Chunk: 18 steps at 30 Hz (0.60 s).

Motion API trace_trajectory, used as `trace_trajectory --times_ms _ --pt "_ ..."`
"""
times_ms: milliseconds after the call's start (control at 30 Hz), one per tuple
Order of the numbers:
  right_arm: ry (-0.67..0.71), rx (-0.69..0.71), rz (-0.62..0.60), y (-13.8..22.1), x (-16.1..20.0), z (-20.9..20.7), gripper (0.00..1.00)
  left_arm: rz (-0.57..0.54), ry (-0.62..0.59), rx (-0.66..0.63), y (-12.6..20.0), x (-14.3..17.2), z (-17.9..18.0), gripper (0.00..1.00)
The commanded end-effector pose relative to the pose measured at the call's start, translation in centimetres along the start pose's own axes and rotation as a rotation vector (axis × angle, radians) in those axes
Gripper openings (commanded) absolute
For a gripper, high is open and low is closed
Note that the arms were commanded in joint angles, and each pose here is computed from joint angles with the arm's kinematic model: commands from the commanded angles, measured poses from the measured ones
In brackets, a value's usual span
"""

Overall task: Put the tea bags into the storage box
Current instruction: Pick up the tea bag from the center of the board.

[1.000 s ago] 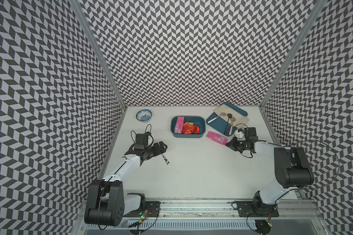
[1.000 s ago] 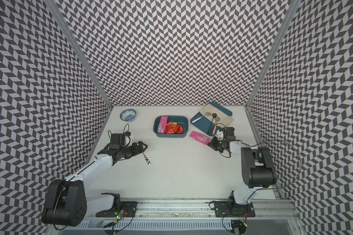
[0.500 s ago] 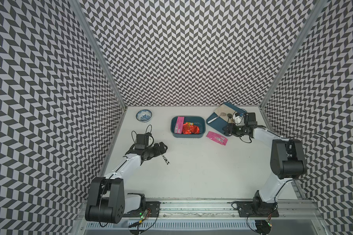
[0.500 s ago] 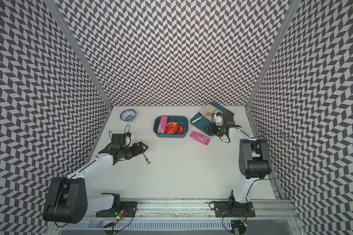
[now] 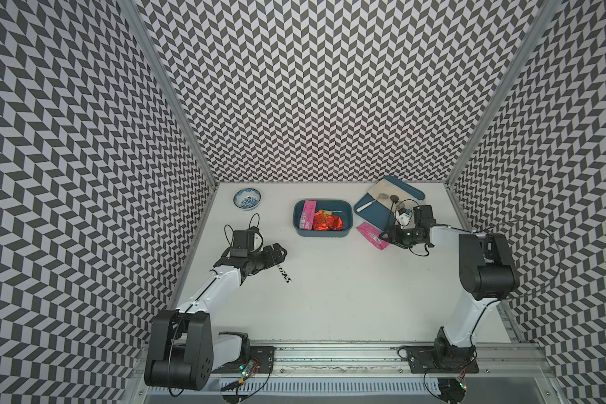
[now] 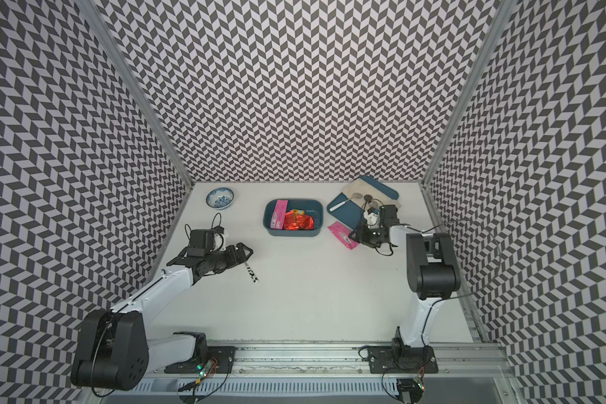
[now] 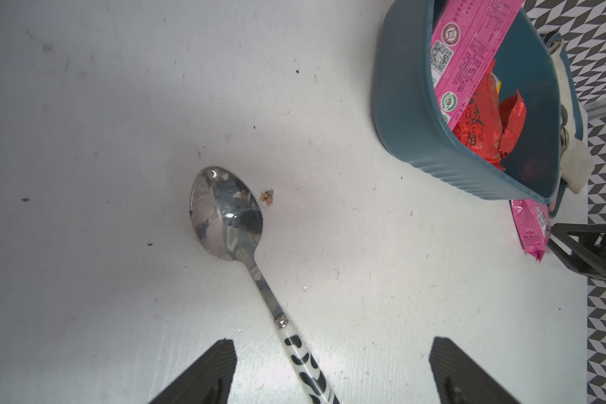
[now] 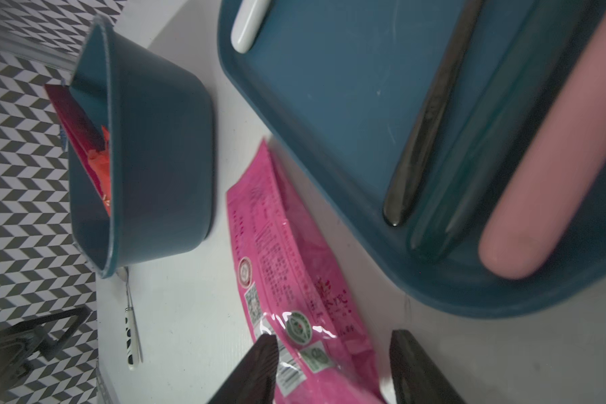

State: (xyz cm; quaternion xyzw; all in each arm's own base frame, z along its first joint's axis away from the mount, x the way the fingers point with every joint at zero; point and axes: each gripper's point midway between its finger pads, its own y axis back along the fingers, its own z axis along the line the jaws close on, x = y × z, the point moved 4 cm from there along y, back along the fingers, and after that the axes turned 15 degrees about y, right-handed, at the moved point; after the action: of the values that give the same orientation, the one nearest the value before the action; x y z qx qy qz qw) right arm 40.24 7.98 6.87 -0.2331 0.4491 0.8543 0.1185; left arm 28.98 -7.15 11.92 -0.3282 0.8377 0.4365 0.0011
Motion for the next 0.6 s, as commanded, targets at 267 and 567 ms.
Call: trace_trajectory --times_ms 267,567 --pt "0.072 -0.033 -0.015 -0.6 -1.1 1.0 0.54 -0.002 -0.008 -0.010 0.2 -0.3 0.0 0.92" --pt "0.043 -0.044 0.038 -1.8 1.7 1.6 0.34 0.005 -0.011 -0.017 0.1 -0.1 0.2 0.92"
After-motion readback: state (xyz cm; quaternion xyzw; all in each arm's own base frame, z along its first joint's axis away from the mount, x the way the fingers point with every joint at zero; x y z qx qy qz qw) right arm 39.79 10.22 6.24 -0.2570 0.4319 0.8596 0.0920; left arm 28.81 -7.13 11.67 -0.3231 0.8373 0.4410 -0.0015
